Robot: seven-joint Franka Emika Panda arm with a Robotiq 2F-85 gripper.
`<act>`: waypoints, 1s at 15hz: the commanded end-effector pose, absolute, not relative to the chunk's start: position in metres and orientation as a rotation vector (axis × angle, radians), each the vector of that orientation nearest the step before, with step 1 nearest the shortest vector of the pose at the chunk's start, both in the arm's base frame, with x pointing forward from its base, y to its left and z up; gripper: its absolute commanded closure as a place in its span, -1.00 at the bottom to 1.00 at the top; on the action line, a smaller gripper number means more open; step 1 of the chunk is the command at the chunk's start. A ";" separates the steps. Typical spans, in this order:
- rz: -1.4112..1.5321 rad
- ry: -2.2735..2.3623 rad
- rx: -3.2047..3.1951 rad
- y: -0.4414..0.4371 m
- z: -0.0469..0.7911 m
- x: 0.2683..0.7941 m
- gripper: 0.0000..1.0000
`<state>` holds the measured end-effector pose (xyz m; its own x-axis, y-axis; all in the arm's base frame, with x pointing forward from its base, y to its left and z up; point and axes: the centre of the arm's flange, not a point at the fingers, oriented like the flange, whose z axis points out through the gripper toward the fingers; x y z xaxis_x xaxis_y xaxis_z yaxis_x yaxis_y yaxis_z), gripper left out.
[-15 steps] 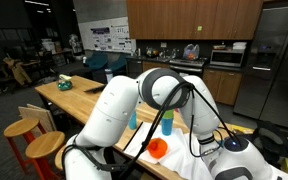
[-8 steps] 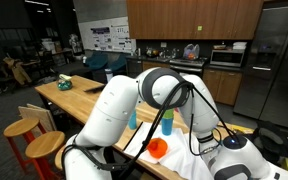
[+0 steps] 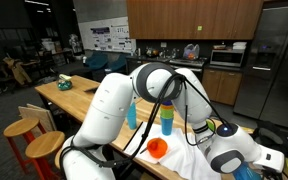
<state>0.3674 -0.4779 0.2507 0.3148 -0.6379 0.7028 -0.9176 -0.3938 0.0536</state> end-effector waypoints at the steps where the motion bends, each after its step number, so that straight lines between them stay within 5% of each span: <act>1: 0.889 -1.321 2.145 -0.454 0.280 0.379 1.00; 15: 0.705 -1.479 2.398 -0.440 0.311 0.394 1.00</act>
